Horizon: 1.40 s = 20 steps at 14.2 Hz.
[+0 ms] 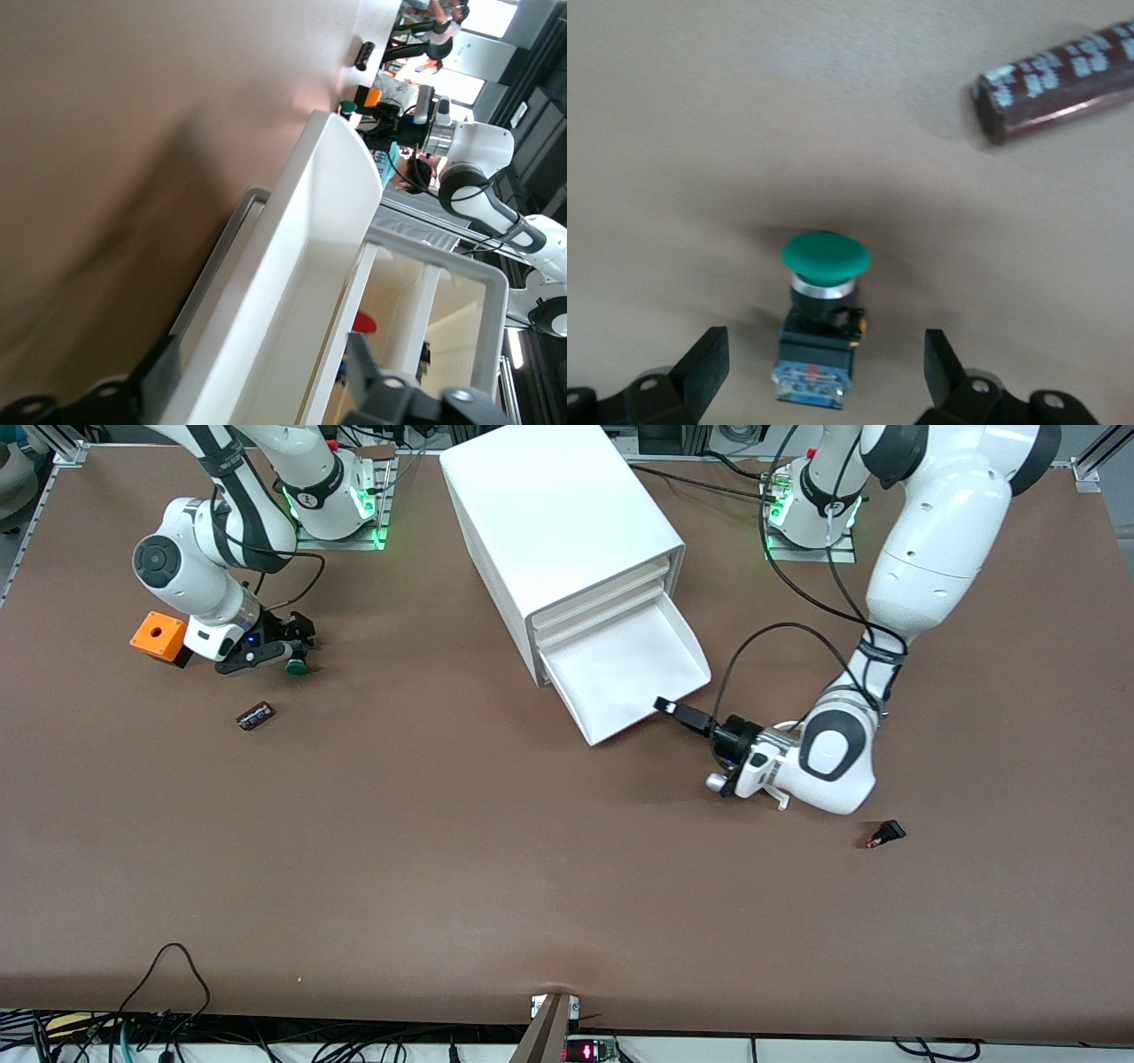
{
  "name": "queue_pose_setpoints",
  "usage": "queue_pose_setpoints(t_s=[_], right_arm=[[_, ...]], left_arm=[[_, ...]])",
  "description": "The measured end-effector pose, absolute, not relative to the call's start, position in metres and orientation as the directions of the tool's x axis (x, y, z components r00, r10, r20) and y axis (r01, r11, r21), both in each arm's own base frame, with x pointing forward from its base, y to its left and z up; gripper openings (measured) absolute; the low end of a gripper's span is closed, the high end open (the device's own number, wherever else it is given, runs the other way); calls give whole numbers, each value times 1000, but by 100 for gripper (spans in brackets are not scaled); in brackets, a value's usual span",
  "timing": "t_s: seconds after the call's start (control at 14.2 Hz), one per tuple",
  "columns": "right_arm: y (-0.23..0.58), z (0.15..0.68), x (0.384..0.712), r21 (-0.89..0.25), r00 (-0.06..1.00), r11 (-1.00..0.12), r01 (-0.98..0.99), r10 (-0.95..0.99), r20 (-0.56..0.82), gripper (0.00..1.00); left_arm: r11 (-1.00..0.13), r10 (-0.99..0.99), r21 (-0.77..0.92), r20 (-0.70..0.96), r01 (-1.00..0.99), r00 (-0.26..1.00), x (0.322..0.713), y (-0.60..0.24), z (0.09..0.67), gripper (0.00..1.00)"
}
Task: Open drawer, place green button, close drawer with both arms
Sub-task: 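Release the drawer with the left gripper while the right gripper grasps the button, then lift the green button with the right gripper while the left gripper withdraws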
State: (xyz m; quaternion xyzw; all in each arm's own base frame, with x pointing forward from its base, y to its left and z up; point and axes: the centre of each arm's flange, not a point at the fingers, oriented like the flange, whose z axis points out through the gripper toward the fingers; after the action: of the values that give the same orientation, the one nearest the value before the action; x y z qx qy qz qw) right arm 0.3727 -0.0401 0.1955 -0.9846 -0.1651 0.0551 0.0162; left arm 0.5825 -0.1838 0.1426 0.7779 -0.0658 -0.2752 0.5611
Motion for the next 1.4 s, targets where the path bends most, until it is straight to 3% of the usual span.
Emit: queue_pose_setpoints(t_s=[0.07, 0.21, 0.49, 0.7, 0.77, 1.12, 1.4], right_arm=[[-42, 194, 372, -50, 941, -947, 319, 322, -104, 96], [-43, 190, 371, -49, 942, -948, 315, 319, -108, 85], [-43, 181, 369, -48, 944, -952, 303, 307, -119, 82], [-43, 179, 368, -47, 945, -953, 301, 304, -121, 48], [-43, 179, 368, -47, 945, -953, 300, 304, -120, 41], [-26, 196, 392, -21, 955, -957, 290, 291, -59, 41], [71, 241, 435, -14, 964, -964, 264, 265, -9, 41]], left_arm=[[-393, -402, 895, -374, 212, 836, 588, -164, 149, 100], [-497, -382, 847, -409, 189, 829, 602, -126, 180, 100], [-723, -344, 690, -394, 27, 852, 620, -65, 282, 100], [-819, -330, 569, -366, -72, 870, 622, -22, 339, 100], [-847, -322, 523, -355, -99, 878, 623, -15, 357, 100], [-934, -294, 289, -283, -212, 913, 630, 9, 442, 100], [-953, -302, 69, -216, -294, 928, 616, 2, 525, 100]])
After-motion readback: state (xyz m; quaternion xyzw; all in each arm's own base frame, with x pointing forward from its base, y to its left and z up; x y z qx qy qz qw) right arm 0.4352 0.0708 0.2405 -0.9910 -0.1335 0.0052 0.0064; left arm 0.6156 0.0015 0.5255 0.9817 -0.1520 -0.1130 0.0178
